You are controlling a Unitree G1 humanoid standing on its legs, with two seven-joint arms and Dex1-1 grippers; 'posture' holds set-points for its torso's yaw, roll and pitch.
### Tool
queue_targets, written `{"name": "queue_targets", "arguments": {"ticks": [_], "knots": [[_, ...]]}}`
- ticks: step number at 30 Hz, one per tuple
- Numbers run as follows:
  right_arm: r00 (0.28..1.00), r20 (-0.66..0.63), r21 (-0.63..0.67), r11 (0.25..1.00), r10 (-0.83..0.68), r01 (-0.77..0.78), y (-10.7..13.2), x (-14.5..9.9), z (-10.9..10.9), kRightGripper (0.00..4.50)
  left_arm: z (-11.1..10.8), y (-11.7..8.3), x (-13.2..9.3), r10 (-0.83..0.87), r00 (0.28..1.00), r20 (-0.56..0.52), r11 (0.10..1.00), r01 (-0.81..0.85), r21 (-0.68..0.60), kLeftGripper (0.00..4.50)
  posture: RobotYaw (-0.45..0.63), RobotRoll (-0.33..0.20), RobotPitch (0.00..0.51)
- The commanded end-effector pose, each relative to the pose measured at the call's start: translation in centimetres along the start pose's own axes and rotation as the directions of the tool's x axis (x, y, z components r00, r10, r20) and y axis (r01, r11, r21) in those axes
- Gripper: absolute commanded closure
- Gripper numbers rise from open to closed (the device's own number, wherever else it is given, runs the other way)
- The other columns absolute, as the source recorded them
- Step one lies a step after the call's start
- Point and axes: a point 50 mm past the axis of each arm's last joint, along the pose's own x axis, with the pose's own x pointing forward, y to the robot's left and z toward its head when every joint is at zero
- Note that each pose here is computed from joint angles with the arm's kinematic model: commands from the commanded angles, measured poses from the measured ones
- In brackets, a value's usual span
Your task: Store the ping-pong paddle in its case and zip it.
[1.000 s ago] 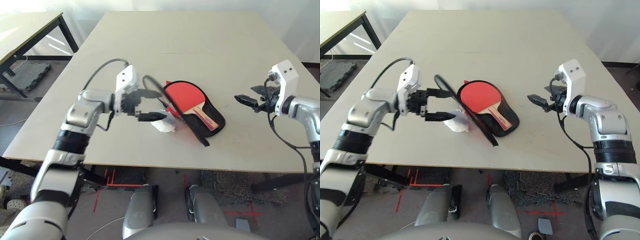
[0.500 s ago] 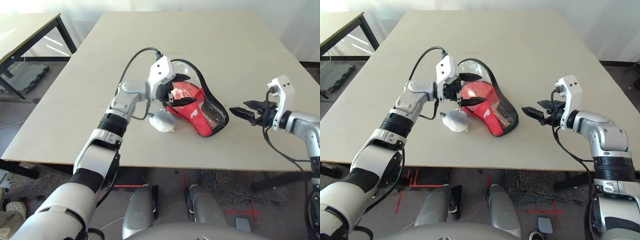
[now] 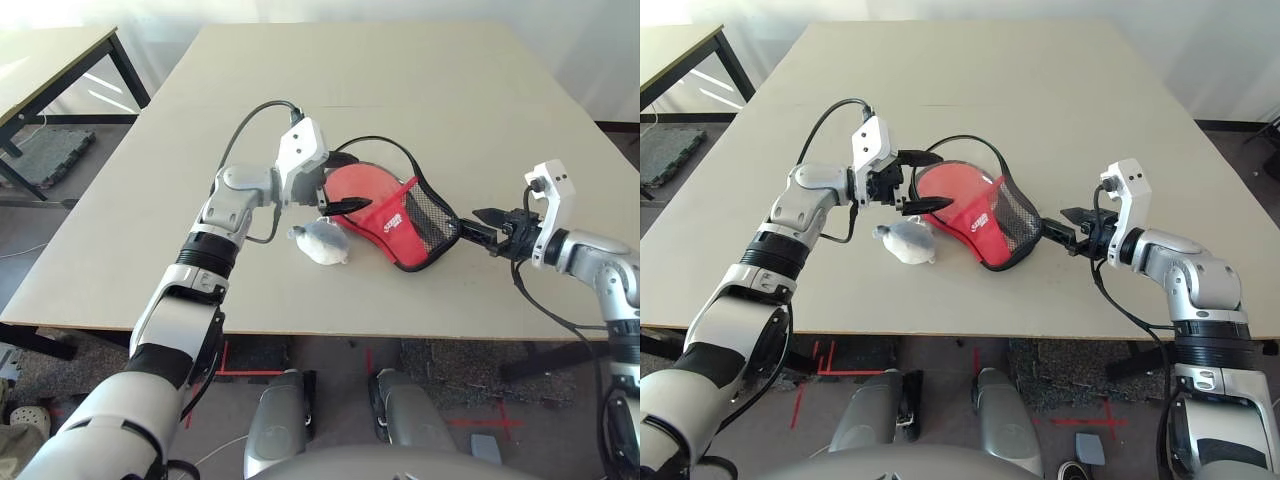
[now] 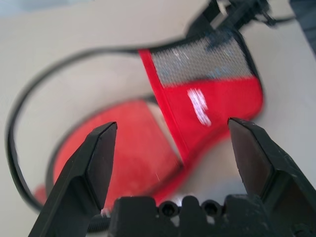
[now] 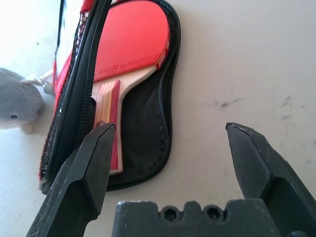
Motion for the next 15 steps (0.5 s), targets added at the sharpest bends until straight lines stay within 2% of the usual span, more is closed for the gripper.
{"name": "queue_targets", "arguments": {"ticks": [1,4,8,15], "knots": [[0.998,0.018,0.02,0.998,-0.061,0.06,-1.5,-2.2,0.7,0.06,0.0,-0.3,-1.6,-0.004,1.0,-0.022,1.0,0.004,-0.015,0.0,0.07,0.0,0.086],[0.996,0.011,0.018,0.996,-0.09,0.089,-2.4,-3.8,1.2,0.06,0.0,-0.5,-2.9,0.008,0.999,-0.043,1.0,-0.009,-0.026,0.0,0.07,0.0,0.09],[0.994,0.012,0.014,0.994,-0.112,0.112,-2.9,-4.4,1.6,0.06,-0.2,-0.7,-4.1,0.015,0.998,-0.065,0.999,-0.017,-0.039,0.0,0.07,0.0,0.093],[1.0,-0.019,0.057,0.998,-0.017,0.018,-1.6,-1.8,0.4,0.06,-0.1,-0.9,-5.4,0.006,0.996,-0.09,0.998,-0.012,-0.068,0.0,0.08,0.0,0.095]]}}
